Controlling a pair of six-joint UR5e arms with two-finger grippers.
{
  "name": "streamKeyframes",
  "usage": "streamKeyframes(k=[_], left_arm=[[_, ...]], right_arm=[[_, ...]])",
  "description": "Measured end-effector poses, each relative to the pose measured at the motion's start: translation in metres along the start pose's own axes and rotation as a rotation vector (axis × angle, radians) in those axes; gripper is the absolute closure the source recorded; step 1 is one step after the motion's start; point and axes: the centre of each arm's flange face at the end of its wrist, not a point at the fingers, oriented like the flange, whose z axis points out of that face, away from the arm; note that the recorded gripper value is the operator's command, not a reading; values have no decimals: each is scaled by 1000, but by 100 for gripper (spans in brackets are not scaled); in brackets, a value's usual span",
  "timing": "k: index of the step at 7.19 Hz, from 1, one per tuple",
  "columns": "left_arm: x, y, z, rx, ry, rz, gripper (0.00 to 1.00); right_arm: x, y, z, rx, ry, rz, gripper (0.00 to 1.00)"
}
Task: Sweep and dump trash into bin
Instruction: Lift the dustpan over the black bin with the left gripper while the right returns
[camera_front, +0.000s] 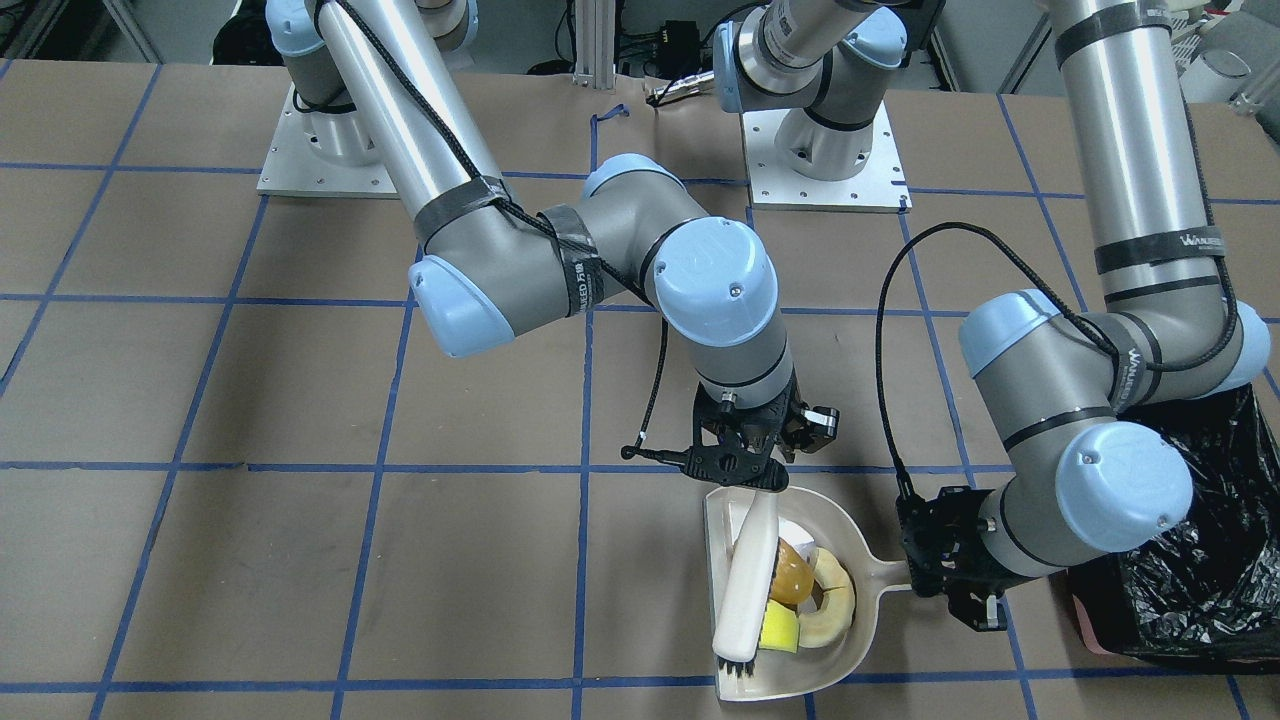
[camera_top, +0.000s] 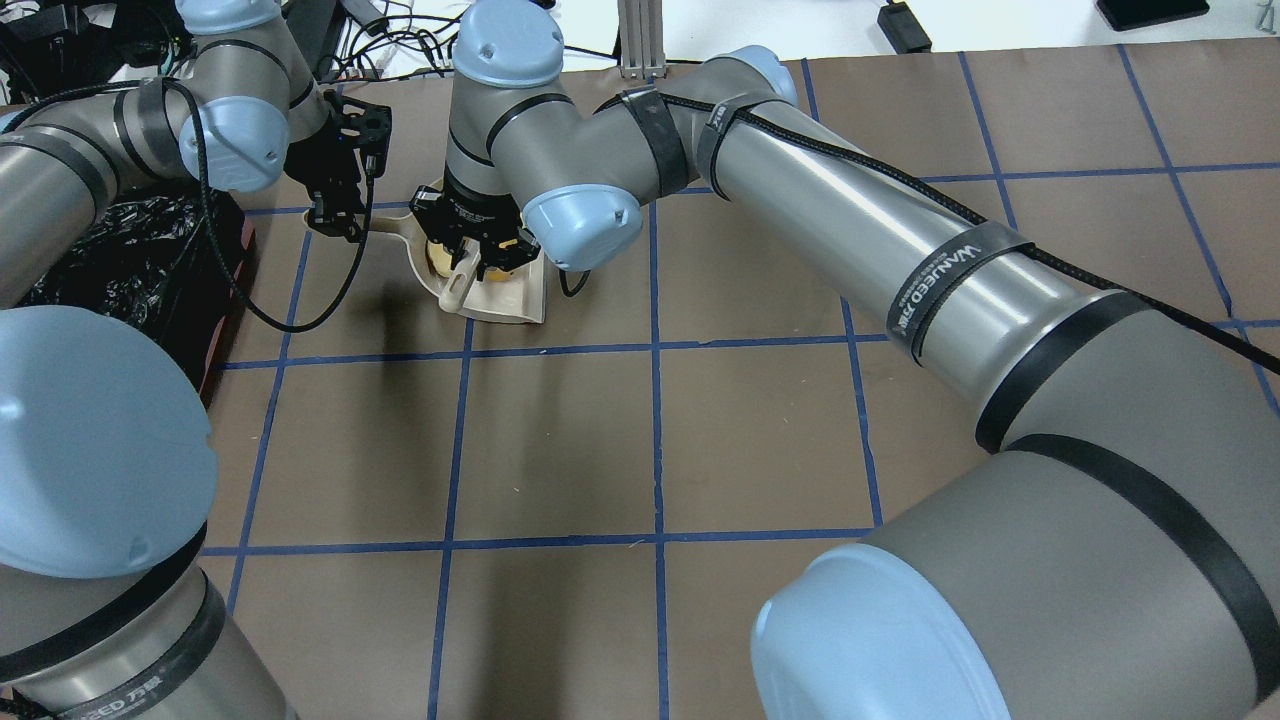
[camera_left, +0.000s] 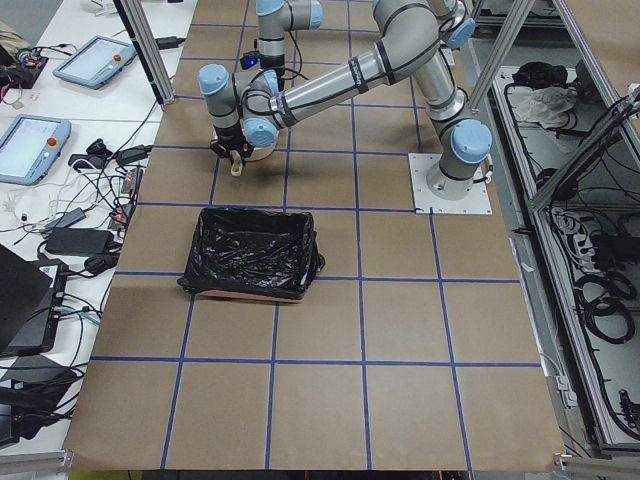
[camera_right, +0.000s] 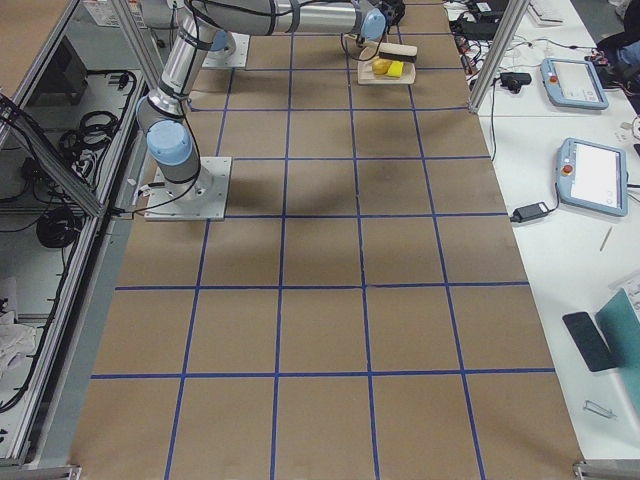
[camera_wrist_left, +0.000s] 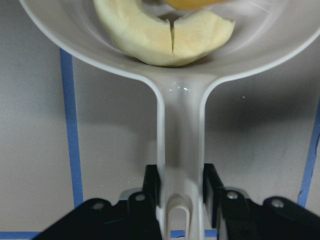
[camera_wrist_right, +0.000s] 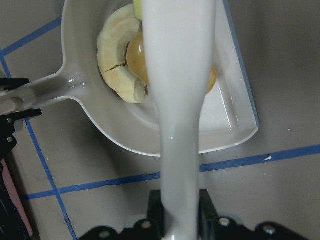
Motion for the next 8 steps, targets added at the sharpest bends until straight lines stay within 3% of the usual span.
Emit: streamKeyframes(k=[1,4,6,8], left_arm=[[0,0,0,1,0,1,81],[0,2,-3,13,-8,2,92],[0,13,-9,74,-21,-16,96],[4,40,-21,161,-22,-67,95]], right_arm=[[4,-2,-8,-3,14,10,100],[68,-47,-59,-7,145,20,100],[147,-90,-98,9,256,-37,100],[243,-131,-133,-5,308,-84,100]])
